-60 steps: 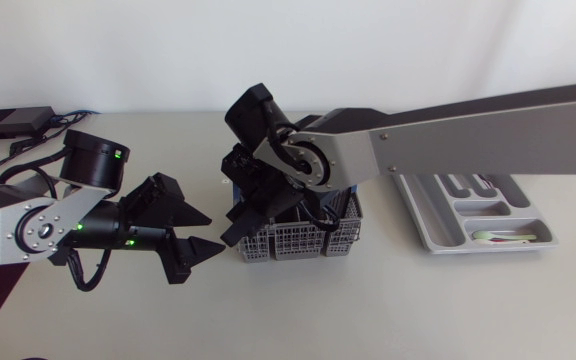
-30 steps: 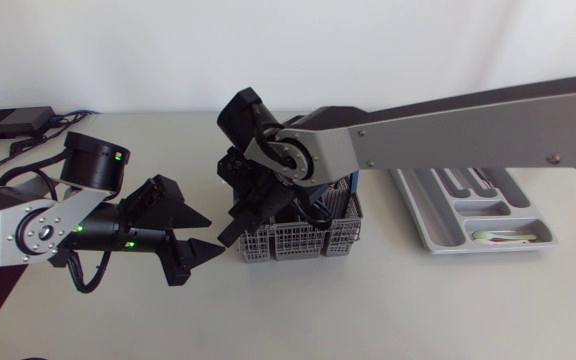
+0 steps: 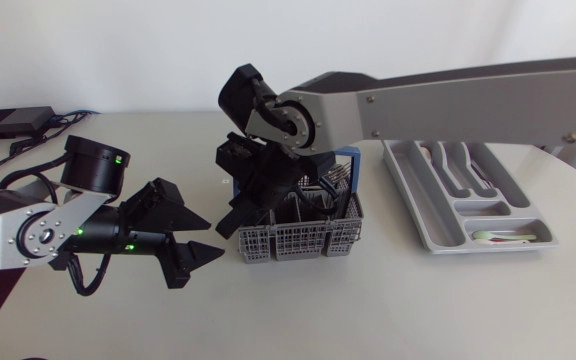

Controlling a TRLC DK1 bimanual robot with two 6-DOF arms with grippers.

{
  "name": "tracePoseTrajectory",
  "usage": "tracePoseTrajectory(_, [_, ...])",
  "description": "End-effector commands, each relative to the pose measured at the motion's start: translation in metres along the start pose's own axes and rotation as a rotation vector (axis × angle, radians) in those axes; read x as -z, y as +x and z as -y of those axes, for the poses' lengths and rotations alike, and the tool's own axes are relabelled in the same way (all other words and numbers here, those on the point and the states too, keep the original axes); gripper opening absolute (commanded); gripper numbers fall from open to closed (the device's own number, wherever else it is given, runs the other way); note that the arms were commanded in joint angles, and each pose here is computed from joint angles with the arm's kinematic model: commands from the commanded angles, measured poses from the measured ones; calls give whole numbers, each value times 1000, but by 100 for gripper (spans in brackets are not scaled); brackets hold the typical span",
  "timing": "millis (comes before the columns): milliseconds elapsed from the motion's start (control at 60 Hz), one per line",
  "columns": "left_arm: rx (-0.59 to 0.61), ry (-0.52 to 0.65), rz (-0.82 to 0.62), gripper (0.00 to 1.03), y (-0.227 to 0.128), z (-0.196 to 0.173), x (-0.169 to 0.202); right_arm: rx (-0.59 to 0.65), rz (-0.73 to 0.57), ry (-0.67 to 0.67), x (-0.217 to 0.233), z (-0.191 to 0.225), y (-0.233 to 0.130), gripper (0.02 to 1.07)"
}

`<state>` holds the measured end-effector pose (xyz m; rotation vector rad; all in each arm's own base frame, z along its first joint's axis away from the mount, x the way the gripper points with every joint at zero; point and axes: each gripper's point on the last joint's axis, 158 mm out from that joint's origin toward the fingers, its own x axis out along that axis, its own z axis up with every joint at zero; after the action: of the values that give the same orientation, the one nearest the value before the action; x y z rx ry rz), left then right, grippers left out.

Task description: Sort the cutlery from the basket into the organizer compartments.

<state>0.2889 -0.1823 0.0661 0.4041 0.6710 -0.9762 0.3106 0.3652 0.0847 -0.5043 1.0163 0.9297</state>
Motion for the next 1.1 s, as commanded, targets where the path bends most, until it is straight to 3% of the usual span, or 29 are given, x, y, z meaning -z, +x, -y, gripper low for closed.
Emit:
tracePoseTrajectory(0, [14, -17, -11, 76, 1, 5, 11, -12, 48, 25, -17, 3, -23, 8])
tracePoseTrajectory(683, [18, 1, -9, 76, 4, 7, 12, -160, 132, 78, -29, -19, -113, 8])
tracePoseTrajectory(1083, [4, 11, -2, 76, 4, 5, 5, -93, 102, 132, 37, 5, -177, 8])
